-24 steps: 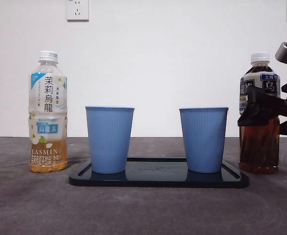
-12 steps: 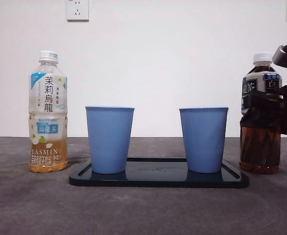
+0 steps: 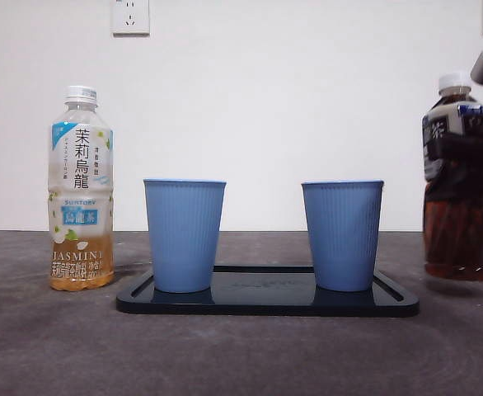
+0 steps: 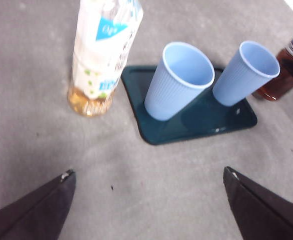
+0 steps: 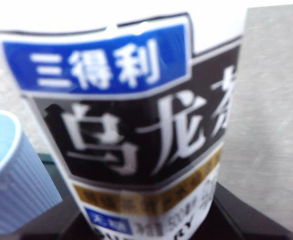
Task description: Pour the drink into the cup
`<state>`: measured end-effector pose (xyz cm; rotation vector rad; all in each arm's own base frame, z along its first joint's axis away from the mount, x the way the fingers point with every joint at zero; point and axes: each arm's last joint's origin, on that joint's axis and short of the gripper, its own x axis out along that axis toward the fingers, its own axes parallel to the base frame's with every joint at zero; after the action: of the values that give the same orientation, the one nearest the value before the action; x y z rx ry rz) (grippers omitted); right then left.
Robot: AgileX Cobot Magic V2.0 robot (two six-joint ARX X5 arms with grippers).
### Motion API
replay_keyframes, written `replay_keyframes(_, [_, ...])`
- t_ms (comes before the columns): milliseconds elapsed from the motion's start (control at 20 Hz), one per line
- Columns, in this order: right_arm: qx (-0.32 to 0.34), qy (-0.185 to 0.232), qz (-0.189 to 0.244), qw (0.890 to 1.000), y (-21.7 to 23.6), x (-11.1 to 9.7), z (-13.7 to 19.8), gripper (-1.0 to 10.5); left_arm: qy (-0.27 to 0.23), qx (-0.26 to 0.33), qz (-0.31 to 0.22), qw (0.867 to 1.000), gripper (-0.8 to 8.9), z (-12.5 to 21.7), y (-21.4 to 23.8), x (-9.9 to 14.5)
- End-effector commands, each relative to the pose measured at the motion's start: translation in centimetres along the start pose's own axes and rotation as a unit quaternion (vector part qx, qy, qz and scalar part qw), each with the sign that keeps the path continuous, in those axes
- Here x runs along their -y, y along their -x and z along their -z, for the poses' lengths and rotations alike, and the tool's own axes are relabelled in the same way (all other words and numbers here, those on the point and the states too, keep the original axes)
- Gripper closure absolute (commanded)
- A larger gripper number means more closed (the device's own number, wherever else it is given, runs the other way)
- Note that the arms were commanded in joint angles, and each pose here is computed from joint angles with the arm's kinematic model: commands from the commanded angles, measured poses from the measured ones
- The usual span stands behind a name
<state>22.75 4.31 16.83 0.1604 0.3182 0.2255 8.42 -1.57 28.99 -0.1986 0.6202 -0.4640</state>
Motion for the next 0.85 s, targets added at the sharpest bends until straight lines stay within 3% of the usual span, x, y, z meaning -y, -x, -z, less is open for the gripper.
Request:
replay_keyframes(50, [0.023, 0.048, 0.004, 0.999, 0.7, -0.7, -3.4, 7.9, -0.018, 0.018, 0.003, 1.0, 3.41, -0.6, 0.3, 0.2])
replay_keyframes(300, [-0.051, 0.162, 0.039, 0.985, 2.6, -1.7, -9.0, 7.9, -0.019, 0.021, 0.001, 1.0, 3.41, -0.7, 0.3, 0.2])
replay_keyframes(550, [-0.103, 0.277, 0.068, 0.953, 4.2, -2.9, -13.6, 8.2, -0.022, 0.027, 0.002, 0.999, 3.41, -0.8, 0.3, 0.2])
replay_keyframes(850, [-0.16, 0.432, 0.113, 0.881, 4.8, -4.8, -14.3, 8.2, -0.023, 0.027, 0.002, 0.999, 3.41, -0.8, 0.3, 0.2])
